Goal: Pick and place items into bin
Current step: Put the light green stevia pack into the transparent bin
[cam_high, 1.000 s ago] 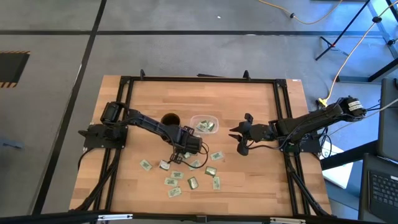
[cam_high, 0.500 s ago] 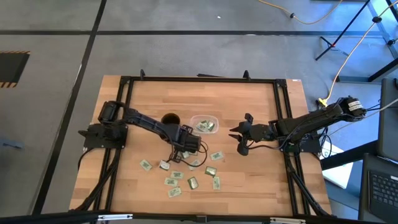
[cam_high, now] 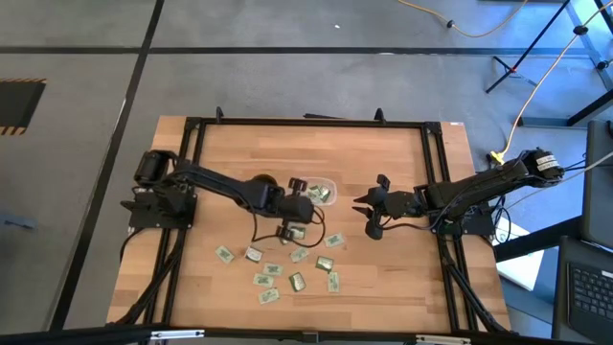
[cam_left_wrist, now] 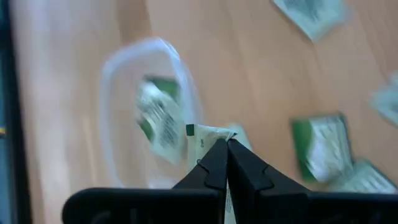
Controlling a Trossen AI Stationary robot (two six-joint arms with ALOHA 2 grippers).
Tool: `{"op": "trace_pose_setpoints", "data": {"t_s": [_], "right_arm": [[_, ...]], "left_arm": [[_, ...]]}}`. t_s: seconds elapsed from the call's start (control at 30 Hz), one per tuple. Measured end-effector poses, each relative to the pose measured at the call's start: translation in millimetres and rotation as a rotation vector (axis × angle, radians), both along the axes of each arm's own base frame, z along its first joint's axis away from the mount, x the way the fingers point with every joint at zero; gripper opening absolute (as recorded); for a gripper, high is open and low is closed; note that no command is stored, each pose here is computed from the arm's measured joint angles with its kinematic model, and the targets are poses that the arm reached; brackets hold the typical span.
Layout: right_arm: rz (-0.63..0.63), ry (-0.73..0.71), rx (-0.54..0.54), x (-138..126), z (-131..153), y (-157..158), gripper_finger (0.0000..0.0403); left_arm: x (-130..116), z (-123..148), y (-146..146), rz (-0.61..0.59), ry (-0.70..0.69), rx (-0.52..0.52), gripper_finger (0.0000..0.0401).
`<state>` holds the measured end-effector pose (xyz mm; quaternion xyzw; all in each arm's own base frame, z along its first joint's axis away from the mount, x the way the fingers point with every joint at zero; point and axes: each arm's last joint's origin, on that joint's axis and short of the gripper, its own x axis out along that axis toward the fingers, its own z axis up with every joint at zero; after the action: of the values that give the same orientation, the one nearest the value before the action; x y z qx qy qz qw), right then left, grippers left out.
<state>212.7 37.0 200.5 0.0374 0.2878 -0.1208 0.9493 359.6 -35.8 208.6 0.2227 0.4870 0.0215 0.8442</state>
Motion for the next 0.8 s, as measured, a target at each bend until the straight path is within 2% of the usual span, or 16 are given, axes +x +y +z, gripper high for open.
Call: {"op": "trace_pose_setpoints", "data": {"t_s": [0.1, 0.17, 0.5, 0.8], "right_arm": [[-0.001, 0.0, 0.001, 0, 0, 0, 0.0106], [-0.001, -0.001, 0.002, 0, 0, 0, 0.0106], [0.0, 0.001, 0.0, 0, 0, 0, 0.0106], [0.0, 0.001, 0.0, 0, 0, 0, 0.0106]], "left_arm": [[10, 3, 8, 0.016, -0.094, 0.007, 0.0002], [13, 0, 14, 0.033, -0.101, 0.026, 0.0002], [22, -27, 37, 0.058, -0.012, 0.089, 0.0003], [22, -29, 42, 0.063, -0.006, 0.089, 0.0006]]}}
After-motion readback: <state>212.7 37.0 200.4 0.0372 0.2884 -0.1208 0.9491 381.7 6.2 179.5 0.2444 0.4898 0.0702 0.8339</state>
